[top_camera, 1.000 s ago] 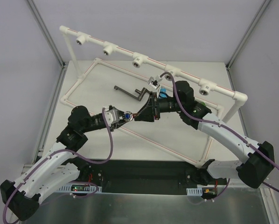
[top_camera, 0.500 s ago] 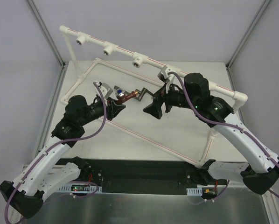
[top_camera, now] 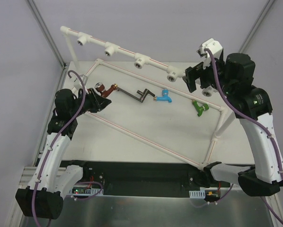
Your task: Install the water faucets
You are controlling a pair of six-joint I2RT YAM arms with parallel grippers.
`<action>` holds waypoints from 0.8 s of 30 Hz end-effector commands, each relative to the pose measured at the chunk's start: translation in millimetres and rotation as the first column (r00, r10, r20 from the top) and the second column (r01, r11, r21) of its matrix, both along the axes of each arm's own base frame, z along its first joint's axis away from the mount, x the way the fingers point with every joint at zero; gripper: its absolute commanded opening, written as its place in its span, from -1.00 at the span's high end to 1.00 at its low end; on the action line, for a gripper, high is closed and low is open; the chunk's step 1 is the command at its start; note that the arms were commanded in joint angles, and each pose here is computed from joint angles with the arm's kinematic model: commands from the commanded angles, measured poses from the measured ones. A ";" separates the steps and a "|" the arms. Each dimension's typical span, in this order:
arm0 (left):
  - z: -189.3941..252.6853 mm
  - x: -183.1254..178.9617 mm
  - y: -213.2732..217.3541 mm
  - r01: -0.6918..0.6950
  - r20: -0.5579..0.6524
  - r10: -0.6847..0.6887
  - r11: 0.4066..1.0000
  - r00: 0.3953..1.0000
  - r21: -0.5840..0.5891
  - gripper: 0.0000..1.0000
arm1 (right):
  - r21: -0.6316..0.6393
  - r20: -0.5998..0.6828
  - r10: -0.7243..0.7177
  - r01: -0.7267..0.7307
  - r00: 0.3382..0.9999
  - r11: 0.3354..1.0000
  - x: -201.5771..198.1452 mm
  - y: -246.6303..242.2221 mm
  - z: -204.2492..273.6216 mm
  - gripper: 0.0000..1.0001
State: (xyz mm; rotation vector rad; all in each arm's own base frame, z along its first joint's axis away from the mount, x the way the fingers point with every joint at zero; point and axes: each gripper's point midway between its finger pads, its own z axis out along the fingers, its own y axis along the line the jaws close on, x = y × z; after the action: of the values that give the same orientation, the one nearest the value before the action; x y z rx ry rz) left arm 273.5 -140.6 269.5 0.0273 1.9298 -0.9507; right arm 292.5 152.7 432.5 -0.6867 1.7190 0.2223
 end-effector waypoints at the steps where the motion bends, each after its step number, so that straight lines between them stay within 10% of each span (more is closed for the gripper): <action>1: 29.7 -4.7 -1.2 0.011 -0.007 -0.012 0.992 1.000 -0.126 1.00 | -0.077 -0.035 0.037 -0.039 0.999 0.996 8.4 -22.0 -2.6 -0.99; 16: 68.3 22.6 7.5 -0.022 -0.081 -0.010 0.922 0.997 -0.386 1.00 | -0.209 -0.232 0.239 -0.288 0.943 0.934 21.4 -10.7 -52.5 -0.56; 24: 96.8 43.7 7.5 -0.025 -0.065 -0.010 0.854 0.998 -0.519 1.00 | -0.224 -0.265 0.272 -0.333 0.925 0.916 24.0 -6.9 -70.8 0.28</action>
State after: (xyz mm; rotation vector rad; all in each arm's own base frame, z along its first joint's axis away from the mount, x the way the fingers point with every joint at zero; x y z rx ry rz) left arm 312.4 -132.4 307.1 -0.3877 1.8462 -1.3695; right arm 322.2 141.9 367.2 -1.1143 1.8893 0.2681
